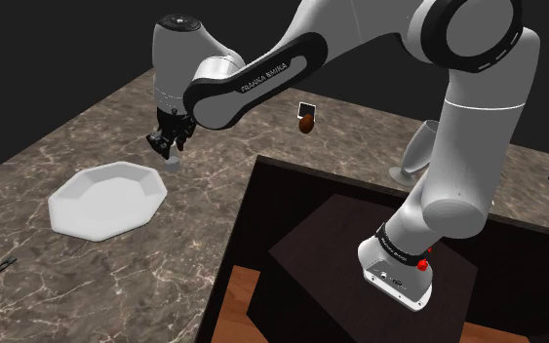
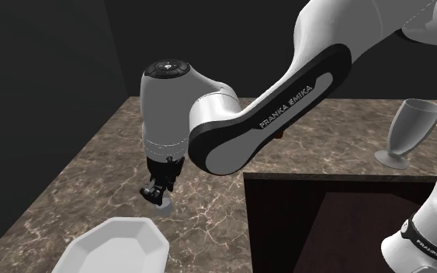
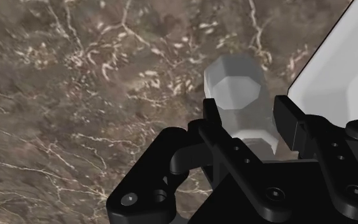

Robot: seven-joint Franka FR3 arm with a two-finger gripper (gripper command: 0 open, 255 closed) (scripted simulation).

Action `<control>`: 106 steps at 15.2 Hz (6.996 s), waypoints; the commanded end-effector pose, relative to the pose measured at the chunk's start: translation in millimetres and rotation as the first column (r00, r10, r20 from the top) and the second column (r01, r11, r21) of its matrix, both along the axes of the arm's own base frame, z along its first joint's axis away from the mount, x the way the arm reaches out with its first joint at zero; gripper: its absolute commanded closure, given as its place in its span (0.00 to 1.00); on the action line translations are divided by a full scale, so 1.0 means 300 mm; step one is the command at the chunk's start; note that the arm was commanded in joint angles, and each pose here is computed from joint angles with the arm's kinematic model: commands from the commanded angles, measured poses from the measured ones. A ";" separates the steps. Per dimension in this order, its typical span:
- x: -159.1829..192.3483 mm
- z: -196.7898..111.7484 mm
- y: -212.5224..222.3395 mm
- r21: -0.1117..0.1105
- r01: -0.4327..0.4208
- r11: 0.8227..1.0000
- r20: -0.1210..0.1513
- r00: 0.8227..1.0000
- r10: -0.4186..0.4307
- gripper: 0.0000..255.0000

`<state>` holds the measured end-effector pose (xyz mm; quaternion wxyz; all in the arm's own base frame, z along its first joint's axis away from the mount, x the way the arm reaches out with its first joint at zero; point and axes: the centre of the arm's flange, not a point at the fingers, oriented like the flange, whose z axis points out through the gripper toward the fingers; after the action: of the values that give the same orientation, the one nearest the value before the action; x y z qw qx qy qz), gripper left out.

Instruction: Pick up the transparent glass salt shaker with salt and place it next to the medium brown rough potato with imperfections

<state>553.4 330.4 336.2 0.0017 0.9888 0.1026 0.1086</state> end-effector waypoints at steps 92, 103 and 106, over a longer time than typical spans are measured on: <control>0.056 0.289 -1.652 0.000 0.000 1.000 -0.001 1.000 0.000 1.00; 0.056 0.095 -1.652 0.000 0.000 1.000 -0.001 1.000 0.000 1.00; 0.056 0.038 -1.652 0.000 0.000 1.000 -0.001 1.000 0.000 1.00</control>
<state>570.1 -165.4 354.5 0.0016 0.9888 0.1026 0.1079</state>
